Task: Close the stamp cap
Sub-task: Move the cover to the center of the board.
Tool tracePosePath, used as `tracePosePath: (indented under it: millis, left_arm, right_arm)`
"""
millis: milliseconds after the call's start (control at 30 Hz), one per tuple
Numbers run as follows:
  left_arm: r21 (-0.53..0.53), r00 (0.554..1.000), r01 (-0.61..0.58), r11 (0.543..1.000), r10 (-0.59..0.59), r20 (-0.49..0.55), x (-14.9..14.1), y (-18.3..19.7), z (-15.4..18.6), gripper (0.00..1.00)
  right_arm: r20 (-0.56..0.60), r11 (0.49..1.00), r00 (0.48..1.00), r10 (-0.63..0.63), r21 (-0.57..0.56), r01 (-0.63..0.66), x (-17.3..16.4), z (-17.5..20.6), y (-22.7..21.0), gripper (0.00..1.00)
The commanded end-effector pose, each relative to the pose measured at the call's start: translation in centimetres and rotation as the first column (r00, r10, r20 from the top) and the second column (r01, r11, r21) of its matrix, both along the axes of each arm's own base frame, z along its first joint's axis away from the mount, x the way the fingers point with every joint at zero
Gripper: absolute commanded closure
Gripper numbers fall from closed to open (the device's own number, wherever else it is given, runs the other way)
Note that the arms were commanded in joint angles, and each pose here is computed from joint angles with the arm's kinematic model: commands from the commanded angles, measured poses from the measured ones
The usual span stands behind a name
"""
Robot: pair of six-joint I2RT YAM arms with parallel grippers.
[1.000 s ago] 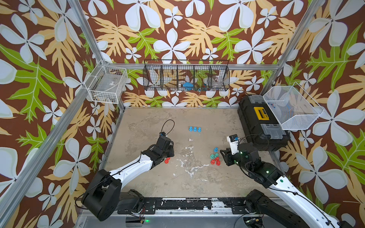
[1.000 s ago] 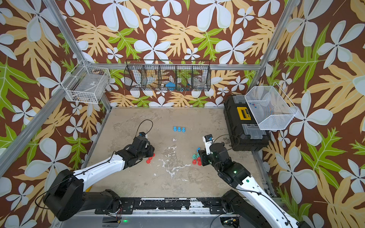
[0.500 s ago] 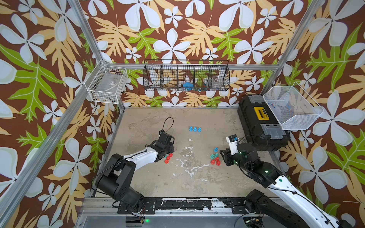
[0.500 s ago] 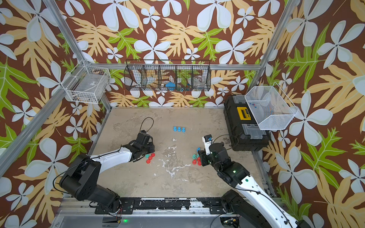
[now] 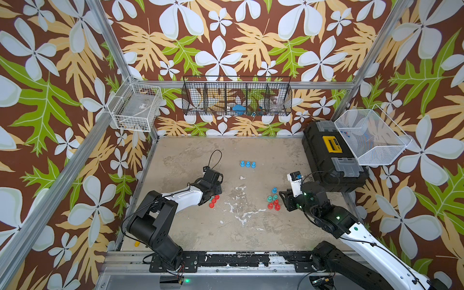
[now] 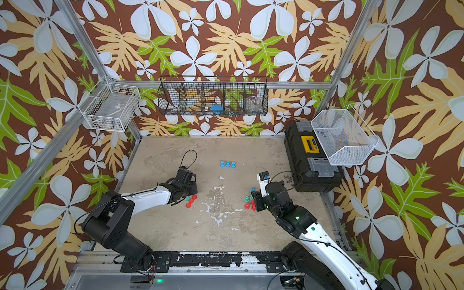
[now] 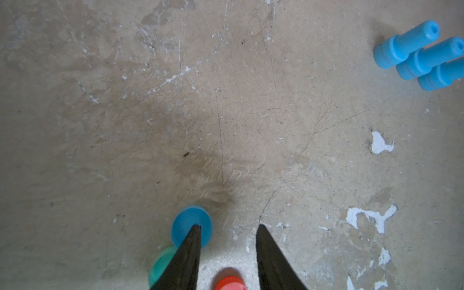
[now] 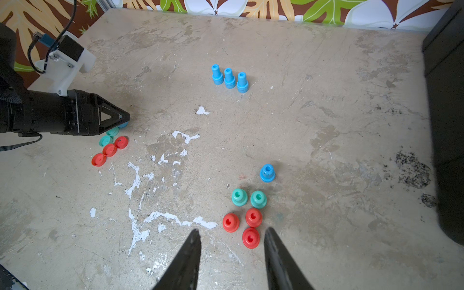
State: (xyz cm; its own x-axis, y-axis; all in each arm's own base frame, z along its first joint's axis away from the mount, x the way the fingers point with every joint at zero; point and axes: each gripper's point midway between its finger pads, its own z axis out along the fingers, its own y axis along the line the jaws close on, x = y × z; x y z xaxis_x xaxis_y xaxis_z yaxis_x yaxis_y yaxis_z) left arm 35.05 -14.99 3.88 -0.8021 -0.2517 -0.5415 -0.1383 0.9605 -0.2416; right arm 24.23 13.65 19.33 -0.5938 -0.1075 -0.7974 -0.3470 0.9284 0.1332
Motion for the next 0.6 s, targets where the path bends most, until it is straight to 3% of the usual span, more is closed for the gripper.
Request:
tracePosePath:
  millis: [0, 567]
  left_arm:
    - [0.004, 1.000, -0.016, 1.000, 0.016, 0.006, 0.3, 0.2, -0.1, 0.60]
    - [-0.024, 0.997, 0.037, 0.999, -0.038, -0.060, -0.3, -1.3, -2.3, 0.61]
  right_arm:
    - [0.019, 1.000, 1.000, -0.006, 0.017, 0.005, 0.3, 0.5, 0.2, 0.57]
    - [0.024, 1.000, 1.000, -0.009, 0.021, 0.009, 0.3, 0.6, 0.1, 0.58]
